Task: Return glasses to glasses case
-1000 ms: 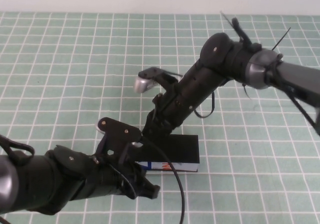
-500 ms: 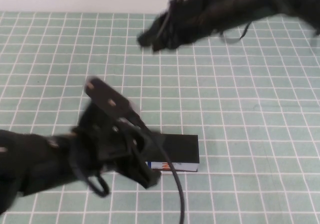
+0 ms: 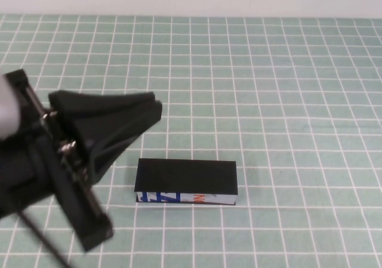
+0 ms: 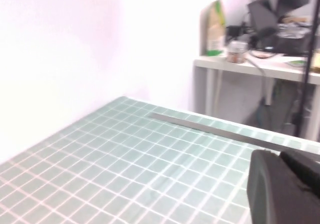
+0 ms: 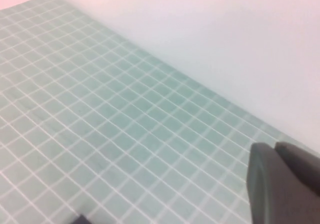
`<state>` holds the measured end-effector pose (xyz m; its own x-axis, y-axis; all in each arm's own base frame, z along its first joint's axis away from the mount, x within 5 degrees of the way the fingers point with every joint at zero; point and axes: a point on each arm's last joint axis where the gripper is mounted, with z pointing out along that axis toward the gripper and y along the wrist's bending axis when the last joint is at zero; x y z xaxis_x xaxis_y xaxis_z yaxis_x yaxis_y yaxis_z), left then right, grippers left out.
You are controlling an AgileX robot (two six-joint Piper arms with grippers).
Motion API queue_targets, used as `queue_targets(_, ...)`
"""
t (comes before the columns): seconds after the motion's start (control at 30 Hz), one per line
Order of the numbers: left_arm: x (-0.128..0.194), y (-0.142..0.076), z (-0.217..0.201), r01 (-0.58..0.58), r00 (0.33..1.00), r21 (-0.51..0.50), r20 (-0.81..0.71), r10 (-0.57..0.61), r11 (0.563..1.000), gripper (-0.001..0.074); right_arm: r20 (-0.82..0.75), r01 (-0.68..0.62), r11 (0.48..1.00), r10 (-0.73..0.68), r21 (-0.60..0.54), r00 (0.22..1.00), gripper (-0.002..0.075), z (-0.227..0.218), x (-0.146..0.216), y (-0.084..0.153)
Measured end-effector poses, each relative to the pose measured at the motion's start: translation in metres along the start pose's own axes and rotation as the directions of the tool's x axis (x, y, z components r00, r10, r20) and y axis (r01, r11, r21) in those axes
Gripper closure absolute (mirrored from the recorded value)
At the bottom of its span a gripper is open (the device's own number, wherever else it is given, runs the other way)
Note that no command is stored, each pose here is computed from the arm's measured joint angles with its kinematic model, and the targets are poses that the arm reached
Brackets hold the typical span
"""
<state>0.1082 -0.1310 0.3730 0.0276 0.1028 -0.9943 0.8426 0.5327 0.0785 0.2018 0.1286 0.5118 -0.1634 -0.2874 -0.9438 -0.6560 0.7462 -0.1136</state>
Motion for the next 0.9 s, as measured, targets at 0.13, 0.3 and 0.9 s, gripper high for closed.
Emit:
queue_targets(0.13, 0.001, -0.006, -0.004, -0.005, 1.000, 0.060, -0.028, 0.007, 0.998, 0.0737, 0.029, -0.016, 0.999, 0.015, 0.049, 0.999, 0.0737, -0.048, 0.024, 0.008)
queue_targets(0.3, 0.005, -0.011, -0.005, -0.013, 0.998, 0.113, -0.066, 0.020, 0.994, 0.0737, 0.104, -0.092, 0.990, 0.081, 0.105, 0.991, 0.0737, -0.095, 0.082, 0.023)
queue_targets(0.9, 0.008, -0.016, -0.006, -0.014, 0.995, 0.164, -0.091, 0.029, 0.986, 0.0737, 0.028, -0.146, 0.924, 0.146, 0.353, 0.989, 0.0737, -0.115, 0.271, 0.035)
